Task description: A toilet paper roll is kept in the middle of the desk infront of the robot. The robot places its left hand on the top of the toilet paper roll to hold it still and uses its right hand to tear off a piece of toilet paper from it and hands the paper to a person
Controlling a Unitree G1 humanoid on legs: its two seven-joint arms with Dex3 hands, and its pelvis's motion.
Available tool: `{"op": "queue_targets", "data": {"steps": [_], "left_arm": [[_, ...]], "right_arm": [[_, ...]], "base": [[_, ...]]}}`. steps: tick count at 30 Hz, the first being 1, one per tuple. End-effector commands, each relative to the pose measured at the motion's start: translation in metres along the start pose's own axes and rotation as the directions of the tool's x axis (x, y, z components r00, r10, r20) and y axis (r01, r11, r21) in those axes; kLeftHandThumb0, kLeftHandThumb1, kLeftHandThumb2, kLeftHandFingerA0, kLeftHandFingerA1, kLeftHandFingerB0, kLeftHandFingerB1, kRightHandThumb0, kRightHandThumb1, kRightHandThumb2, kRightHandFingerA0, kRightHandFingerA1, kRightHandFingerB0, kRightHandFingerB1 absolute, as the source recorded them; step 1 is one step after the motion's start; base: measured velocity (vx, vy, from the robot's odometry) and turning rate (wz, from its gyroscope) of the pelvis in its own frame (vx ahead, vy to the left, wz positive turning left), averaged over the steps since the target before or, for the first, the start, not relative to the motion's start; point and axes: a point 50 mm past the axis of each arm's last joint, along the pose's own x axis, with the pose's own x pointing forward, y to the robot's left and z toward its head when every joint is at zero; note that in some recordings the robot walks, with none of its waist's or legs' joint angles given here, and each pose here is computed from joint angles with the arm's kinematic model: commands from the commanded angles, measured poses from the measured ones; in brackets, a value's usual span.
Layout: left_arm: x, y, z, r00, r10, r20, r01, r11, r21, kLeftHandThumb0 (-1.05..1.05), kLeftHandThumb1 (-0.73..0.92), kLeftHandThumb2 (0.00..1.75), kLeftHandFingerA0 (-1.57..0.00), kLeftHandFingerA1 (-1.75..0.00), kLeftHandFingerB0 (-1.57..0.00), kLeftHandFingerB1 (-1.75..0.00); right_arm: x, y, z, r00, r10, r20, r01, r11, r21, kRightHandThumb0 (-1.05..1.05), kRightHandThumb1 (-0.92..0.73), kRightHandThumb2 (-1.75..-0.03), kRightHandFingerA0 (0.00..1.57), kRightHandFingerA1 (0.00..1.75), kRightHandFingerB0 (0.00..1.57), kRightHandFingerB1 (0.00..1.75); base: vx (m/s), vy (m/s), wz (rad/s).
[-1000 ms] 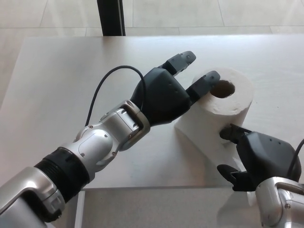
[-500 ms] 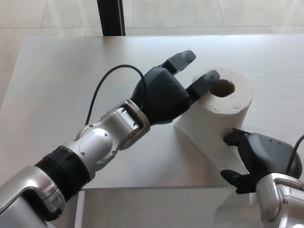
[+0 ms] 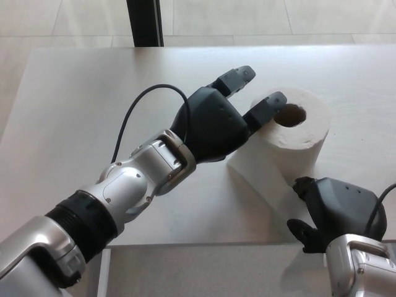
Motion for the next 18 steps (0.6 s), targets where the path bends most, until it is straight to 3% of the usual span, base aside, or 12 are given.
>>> {"op": "queue_targets", "data": {"steps": [1, 4, 5, 6, 7, 9, 10, 11, 12, 13, 16, 18], "left_arm": [[-0.010, -0.014, 0.003, 0.998, -0.062, 0.023, 0.062, 0.998, 0.004, -0.61, 0.64, 0.77, 0.00, -0.09, -0.02, -0.20], [-0.010, -0.015, 0.005, 0.998, -0.050, 0.025, 0.050, 0.999, 0.009, -0.63, 0.51, 0.91, 0.00, -0.29, 0.00, -0.26], [-0.010, -0.015, 0.005, 0.999, -0.049, 0.025, 0.048, 0.999, 0.008, -0.56, 0.65, 0.73, 0.00, -0.14, -0.01, -0.25], [-0.010, -0.015, 0.005, 0.999, -0.048, 0.025, 0.048, 0.999, 0.008, -0.56, 0.65, 0.73, 0.00, -0.14, -0.01, -0.25], [-0.010, -0.015, 0.004, 0.999, -0.037, 0.023, 0.037, 0.999, 0.009, -0.51, 0.61, 0.71, 0.00, -0.17, -0.02, -0.28], [-0.010, -0.015, 0.003, 0.999, -0.043, 0.019, 0.043, 0.999, 0.005, -0.51, 0.65, 0.59, 0.00, -0.19, 0.00, -0.31], [-0.009, -0.015, 0.003, 0.999, -0.045, 0.016, 0.045, 0.999, 0.008, -0.49, 0.64, 0.59, 0.00, -0.19, 0.00, -0.31], [-0.010, -0.015, 0.002, 0.999, -0.050, 0.016, 0.050, 0.999, 0.007, -0.52, 0.50, 0.83, 0.00, -0.18, -0.02, -0.23], [-0.010, -0.015, 0.002, 0.998, -0.054, 0.014, 0.053, 0.998, 0.015, -0.52, 0.50, 0.83, 0.00, -0.18, -0.02, -0.22], [-0.011, -0.015, 0.002, 0.998, -0.054, 0.014, 0.054, 0.998, 0.012, -0.48, 0.61, 0.58, 0.00, -0.18, 0.00, -0.30], [-0.011, -0.016, 0.003, 0.998, -0.055, 0.014, 0.055, 0.998, 0.002, -0.48, 0.64, 0.59, 0.00, -0.21, 0.00, -0.31], [-0.010, -0.017, 0.004, 0.999, -0.043, 0.021, 0.043, 0.999, 0.025, -0.51, 0.64, 0.59, 0.00, -0.25, 0.00, -0.31]], "right_arm": [[-0.008, -0.001, 0.002, 0.961, -0.255, 0.107, 0.232, 0.955, 0.185, -0.32, -0.77, -0.89, 0.95, 1.75, 0.83, 0.91], [-0.011, -0.002, 0.003, 0.938, -0.319, 0.133, 0.276, 0.923, 0.267, -0.30, -0.67, -0.97, 0.95, 1.75, 0.82, 1.08], [-0.012, -0.003, 0.003, 0.931, -0.337, 0.137, 0.291, 0.917, 0.275, -0.25, -0.67, -0.99, 0.96, 1.75, 0.78, 1.19], [-0.012, -0.003, 0.003, 0.930, -0.339, 0.138, 0.293, 0.916, 0.276, -0.25, -0.67, -0.99, 0.96, 1.75, 0.78, 1.19], [-0.013, -0.004, 0.002, 0.918, -0.371, 0.144, 0.317, 0.900, 0.299, -0.25, -0.70, -0.97, 0.92, 1.75, 0.73, 1.40], [-0.015, -0.006, 0.000, 0.898, -0.416, 0.145, 0.356, 0.878, 0.319, -0.24, -0.73, -0.87, 0.85, 1.75, 0.67, 1.55], [-0.016, -0.007, -0.001, 0.882, -0.447, 0.150, 0.381, 0.863, 0.333, -0.19, -0.66, -0.95, 0.79, 1.70, 0.67, 1.58], [-0.016, -0.008, -0.003, 0.857, -0.496, 0.140, 0.425, 0.834, 0.351, -0.24, -0.63, -0.92, 0.86, 1.75, 0.69, 1.62], [-0.016, -0.009, -0.004, 0.835, -0.534, 0.131, 0.447, 0.799, 0.403, -0.17, -0.60, -1.00, 0.82, 1.71, 0.71, 1.65], [-0.016, -0.009, -0.006, 0.829, -0.548, 0.113, 0.456, 0.779, 0.431, -0.16, -0.62, -1.03, 0.86, 1.75, 0.74, 1.66], [-0.015, -0.012, -0.009, 0.839, -0.543, 0.011, 0.452, 0.709, 0.542, -0.22, -0.59, -1.04, 0.82, 1.75, 0.71, 1.69], [-0.016, -0.018, -0.013, 0.834, -0.536, -0.131, 0.460, 0.544, 0.702, -0.24, -0.59, -1.03, 0.87, 1.68, 0.75, 1.56]], "base": [[0.00, 0.000, 0.00], [0.00, 0.000, 0.00], [0.00, 0.000, 0.00], [0.00, 0.000, 0.00], [0.00, 0.000, 0.00], [0.00, 0.000, 0.00], [0.00, 0.000, 0.00], [0.00, 0.000, 0.00], [0.00, 0.000, 0.00], [0.00, 0.000, 0.00], [0.00, 0.000, 0.00], [0.00, 0.000, 0.00]]}}
